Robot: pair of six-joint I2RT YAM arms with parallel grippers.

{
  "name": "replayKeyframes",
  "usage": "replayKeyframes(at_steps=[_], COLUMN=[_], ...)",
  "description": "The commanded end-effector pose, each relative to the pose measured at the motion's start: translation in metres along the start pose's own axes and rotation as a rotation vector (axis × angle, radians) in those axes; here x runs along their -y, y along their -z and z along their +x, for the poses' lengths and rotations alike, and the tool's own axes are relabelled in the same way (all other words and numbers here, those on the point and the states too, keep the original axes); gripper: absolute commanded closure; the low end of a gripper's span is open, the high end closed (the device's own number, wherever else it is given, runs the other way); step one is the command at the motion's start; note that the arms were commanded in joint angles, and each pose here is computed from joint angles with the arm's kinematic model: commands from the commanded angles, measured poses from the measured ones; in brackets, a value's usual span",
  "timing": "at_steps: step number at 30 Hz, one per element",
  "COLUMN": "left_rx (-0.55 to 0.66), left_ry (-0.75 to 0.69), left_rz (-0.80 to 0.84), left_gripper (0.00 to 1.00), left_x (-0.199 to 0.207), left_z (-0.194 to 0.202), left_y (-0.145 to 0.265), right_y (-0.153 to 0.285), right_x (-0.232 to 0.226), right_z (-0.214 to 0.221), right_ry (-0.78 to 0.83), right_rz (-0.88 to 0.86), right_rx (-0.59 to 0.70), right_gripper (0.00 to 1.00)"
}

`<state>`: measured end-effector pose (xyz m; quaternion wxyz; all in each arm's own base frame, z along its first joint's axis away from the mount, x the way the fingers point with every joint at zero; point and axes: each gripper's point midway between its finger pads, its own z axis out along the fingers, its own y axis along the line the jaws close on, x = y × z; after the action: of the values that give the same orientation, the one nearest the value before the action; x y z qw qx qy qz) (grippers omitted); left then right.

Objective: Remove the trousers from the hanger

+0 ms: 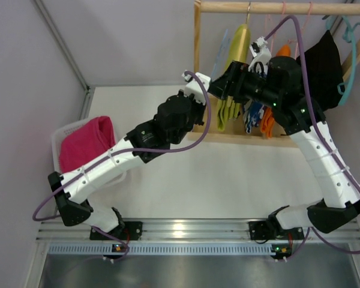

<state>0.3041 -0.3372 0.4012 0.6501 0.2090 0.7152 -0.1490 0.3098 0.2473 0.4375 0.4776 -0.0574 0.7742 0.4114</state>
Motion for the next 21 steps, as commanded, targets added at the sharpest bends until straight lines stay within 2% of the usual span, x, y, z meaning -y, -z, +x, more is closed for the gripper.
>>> replayKeyframes(at_steps=[1,3,4,11,15,17,21], left_rx=[0.097,0.099,0.102,0.12,0.136,0.147,0.175], left_ry=[0.127,0.134,0.134,0.138,0.131,0.125,0.114], left_rz=[0.048,0.036,0.03,0.019,-0.021,-0.029,-0.014], left_gripper=[1.0,1.0,1.0,1.0,1.0,1.0,1.0], left_x=[-0.004,-0.007,-0.008,-0.021,-0.047,-0.054,-0.06], left_z=[-0.039,-0.041,-0.042,-0.051,-0.06,-0.065,-0.081], left_y=[0.02,0.022,0.022,0.02,0.014,0.014,0.007], right_y=[0.022,0.029,0.032,0.061,0.074,0.084,0.1], right_x=[-0.019,-0.023,-0.024,-0.034,-0.005,0.019,0.032], right_z=[-0.026,-0.032,-0.035,-0.045,-0.041,-0.049,-0.053], right_ry=[0.058,0.067,0.079,0.134,0.04,0.005,0.008], right_rz=[-0.053,-0.063,-0.066,-0.097,-0.092,-0.036,0.002], right_rx=[0.106,0.133,0.143,0.187,0.108,0.123,0.142], right_gripper=[0.16,0.02,0.01,0.01,0.01,0.01,0.01])
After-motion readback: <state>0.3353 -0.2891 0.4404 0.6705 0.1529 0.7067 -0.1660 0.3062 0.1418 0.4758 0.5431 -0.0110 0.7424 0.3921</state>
